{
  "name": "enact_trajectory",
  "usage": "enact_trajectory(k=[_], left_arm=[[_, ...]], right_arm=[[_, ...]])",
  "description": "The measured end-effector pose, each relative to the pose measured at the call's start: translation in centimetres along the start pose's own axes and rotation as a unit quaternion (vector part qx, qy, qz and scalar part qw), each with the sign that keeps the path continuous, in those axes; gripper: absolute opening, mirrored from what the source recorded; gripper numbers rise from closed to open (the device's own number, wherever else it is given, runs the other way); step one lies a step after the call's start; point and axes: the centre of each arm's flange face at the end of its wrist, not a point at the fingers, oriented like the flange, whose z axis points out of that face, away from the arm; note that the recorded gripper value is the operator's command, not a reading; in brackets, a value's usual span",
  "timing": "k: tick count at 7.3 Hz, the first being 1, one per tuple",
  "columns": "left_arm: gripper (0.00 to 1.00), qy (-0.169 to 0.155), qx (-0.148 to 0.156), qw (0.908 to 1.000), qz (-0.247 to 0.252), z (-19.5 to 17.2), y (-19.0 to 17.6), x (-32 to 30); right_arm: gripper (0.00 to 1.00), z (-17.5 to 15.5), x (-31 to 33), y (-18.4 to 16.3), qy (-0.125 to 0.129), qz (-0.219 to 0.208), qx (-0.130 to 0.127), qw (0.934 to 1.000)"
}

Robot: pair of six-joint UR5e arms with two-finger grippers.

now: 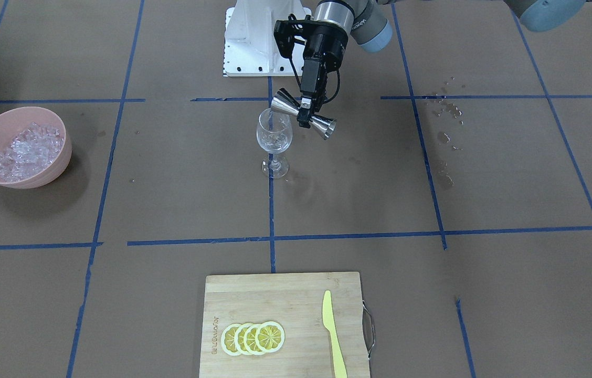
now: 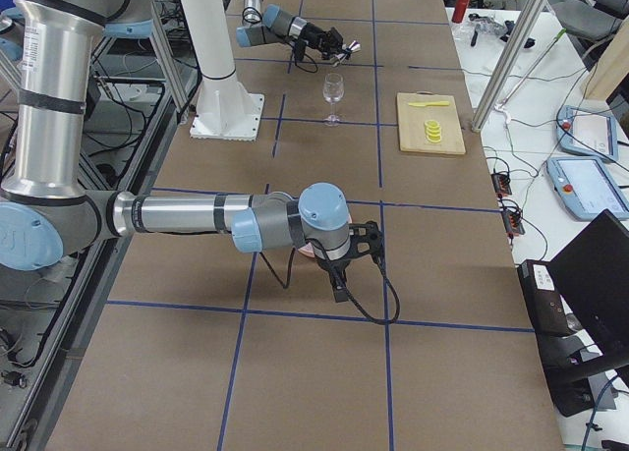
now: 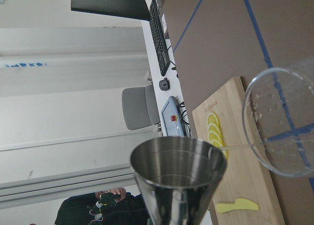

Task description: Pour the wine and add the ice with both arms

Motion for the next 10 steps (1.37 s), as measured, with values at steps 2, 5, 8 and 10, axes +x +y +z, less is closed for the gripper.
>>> enact_trajectory(k=[2,5,8,10], left_arm=[[0.0,-0.013,0.007,0.9996,-0.024,-0.3,0.3,-0.6],[0.0,-0.042,0.025,0.9919,-0.117,-0.9,2.3,-1.1],[0.0,-0.017,0.055,0.966,-0.252,-2.5,6.9,2.2],[0.0,0.006,0.085,0.9348,-0.345,-5.2,13.0,6.0]], right_arm=[[1.0,0.0,0.0,0.0,0.0,0.0,0.0,1.0],[1.0,0.0,0.0,0.0,-0.001,0.001,0.0,1.0],[1.0,0.1,0.0,0.0,-0.001,0.002,-0.001,1.0],[1.0,0.1,0.1,0.1,-0.001,0.002,-0.001,1.0]])
